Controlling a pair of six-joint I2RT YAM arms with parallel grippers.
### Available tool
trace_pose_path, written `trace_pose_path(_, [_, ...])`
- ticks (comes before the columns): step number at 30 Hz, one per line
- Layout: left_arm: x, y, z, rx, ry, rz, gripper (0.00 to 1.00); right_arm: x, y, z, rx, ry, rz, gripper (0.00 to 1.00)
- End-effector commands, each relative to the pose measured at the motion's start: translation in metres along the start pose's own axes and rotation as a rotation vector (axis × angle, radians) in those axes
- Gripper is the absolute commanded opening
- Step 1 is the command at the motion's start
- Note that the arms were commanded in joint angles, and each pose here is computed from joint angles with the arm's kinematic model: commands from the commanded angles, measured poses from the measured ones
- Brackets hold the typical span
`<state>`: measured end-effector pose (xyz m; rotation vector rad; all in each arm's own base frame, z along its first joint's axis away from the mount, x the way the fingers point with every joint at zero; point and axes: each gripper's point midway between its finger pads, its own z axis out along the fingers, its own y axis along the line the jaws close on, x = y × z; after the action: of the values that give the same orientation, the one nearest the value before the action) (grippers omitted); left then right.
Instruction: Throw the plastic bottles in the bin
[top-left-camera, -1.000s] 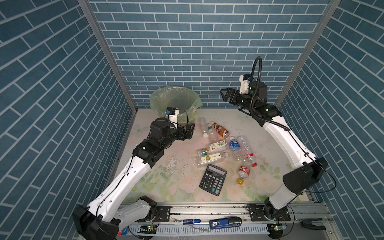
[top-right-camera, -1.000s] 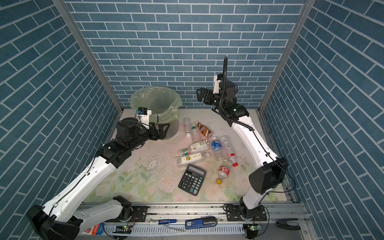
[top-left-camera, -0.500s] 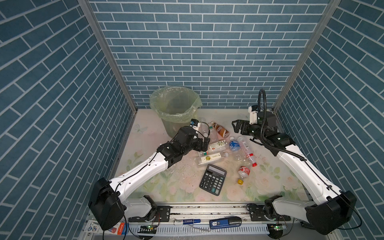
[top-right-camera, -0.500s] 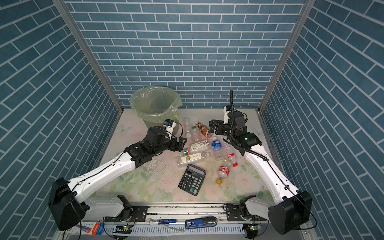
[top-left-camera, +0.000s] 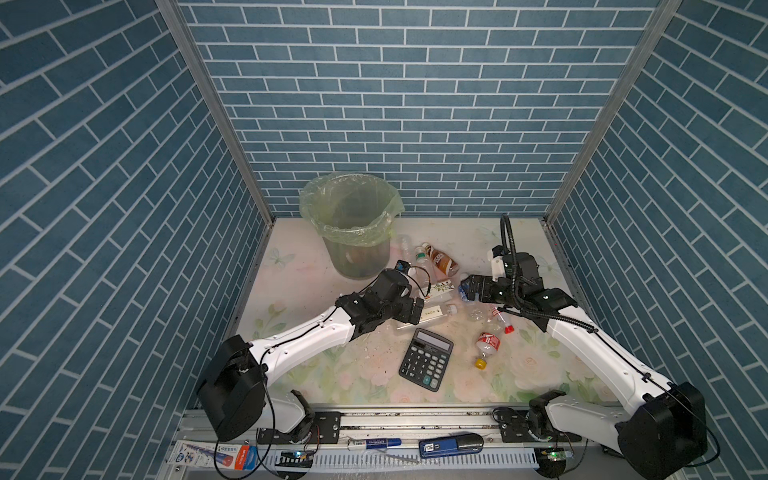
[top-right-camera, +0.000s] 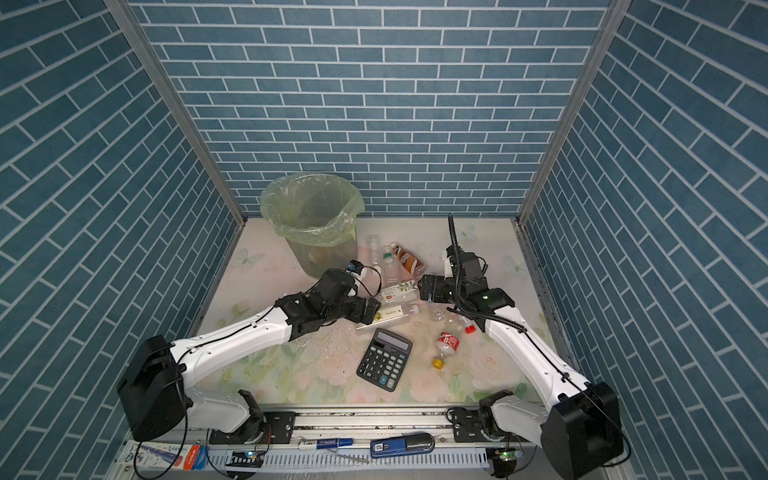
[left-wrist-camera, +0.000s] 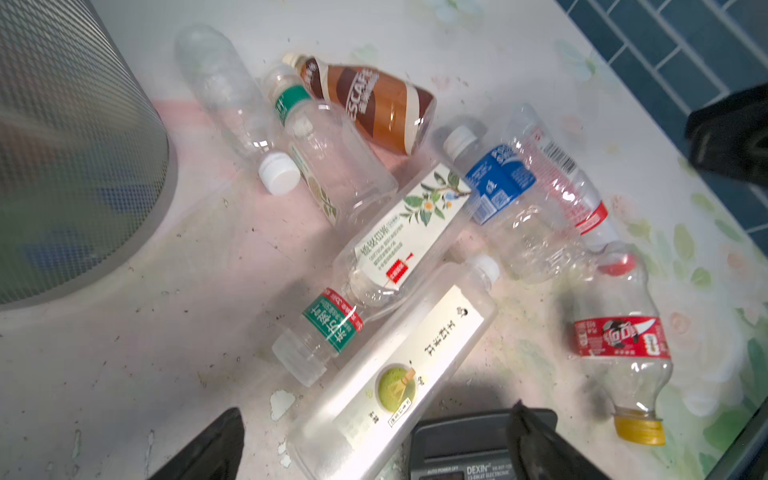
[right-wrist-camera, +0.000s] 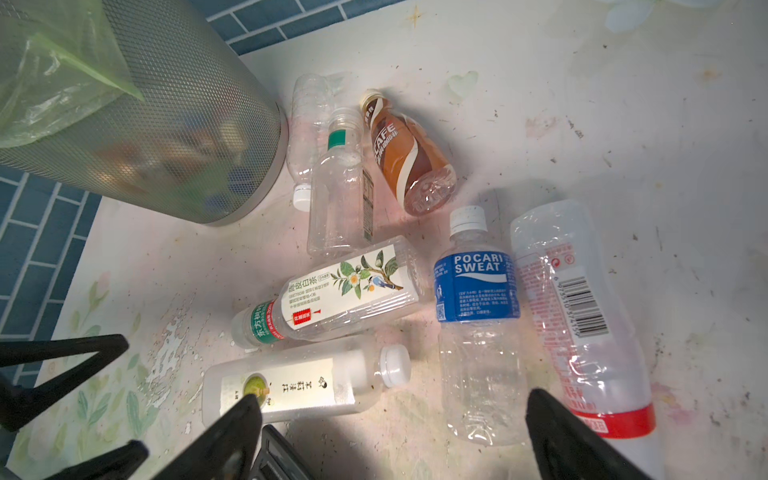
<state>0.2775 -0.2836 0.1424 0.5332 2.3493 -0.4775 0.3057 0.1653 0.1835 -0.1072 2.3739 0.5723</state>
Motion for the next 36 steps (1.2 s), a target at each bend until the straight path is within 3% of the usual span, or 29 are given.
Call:
trace_pose_path(1, [0.028, 0.000, 0.009, 0.019, 0.055, 0.069, 0.99, 0.008, 0.004, -0.001, -0.041, 0.007, 0.015, 0.99])
trace_pose_path(13, [0.048, 0.010, 0.039, -0.022, 0.094, 0.175, 0.90, 0.016, 0.000, -0.011, -0.032, 0.008, -0.017, 0.99])
trace_pose_path(36, [0.069, 0.044, 0.044, -0.129, 0.123, 0.158, 0.76, 0.019, -0.004, -0.008, -0.027, -0.002, 0.002, 0.99])
